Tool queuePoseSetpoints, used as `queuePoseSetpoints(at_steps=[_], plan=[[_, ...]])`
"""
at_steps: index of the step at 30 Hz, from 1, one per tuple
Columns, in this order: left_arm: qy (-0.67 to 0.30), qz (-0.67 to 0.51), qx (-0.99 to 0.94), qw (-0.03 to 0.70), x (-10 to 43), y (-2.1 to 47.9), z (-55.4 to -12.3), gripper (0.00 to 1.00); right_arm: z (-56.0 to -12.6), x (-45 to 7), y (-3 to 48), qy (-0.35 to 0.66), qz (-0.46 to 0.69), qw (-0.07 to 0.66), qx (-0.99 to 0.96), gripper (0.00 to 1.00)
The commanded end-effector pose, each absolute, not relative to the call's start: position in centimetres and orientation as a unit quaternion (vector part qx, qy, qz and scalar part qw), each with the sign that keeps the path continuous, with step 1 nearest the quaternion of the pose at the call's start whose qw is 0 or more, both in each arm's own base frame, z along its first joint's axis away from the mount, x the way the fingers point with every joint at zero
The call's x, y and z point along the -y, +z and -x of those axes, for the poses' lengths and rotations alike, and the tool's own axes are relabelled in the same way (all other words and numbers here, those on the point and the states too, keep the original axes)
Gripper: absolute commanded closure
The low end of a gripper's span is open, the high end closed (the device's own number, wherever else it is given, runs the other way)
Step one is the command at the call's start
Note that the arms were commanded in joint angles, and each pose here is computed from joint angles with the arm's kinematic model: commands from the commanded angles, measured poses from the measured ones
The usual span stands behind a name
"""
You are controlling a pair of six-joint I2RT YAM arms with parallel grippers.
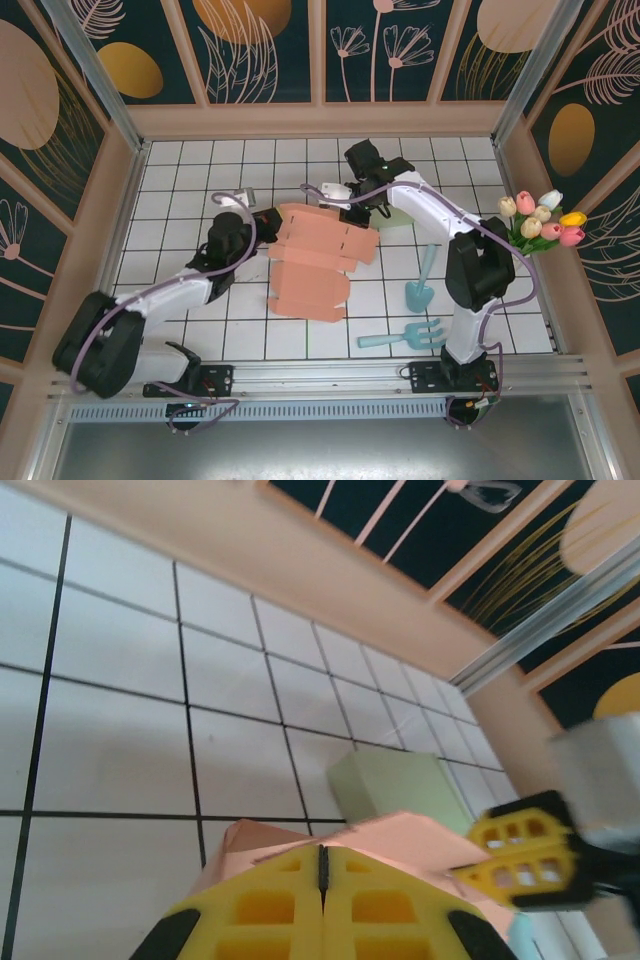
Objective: Fold the paper box
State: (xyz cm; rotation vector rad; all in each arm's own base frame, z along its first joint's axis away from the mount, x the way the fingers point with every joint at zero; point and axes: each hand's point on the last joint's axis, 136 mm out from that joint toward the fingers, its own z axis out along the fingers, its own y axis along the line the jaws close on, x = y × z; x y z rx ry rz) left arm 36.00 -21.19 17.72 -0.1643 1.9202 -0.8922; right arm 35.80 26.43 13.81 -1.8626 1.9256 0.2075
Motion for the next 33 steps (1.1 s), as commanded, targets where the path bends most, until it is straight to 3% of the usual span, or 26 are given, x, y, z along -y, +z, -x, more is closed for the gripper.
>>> queuePoseSetpoints(at_steps=[1, 12, 24, 33], plan=[[-0.385, 0.077, -0.783, 0.483, 22.4, 18.5, -37.6, 0.95, -35.4, -26.5, 14.6, 0.080, 0.686, 0.244, -0.681, 1.00], [-0.334, 0.137, -0.796, 0.485, 18.2, 15.4, -40.1, 0.95, -35.9, -25.4, 13.4, 0.059, 0.685, 0.236, -0.687, 1.00], [-0.385, 0.015, -0.789, 0.478, 24.6, 18.7, -39.0, 0.95, -36.9, -25.6, 13.4, 0.043, 0.676, 0.243, -0.695, 1.00], [-0.425, -0.001, -0.793, 0.437, 27.7, 17.3, -38.4, 0.95, -37.0, -26.3, 14.5, 0.053, 0.673, 0.270, -0.687, 1.00]])
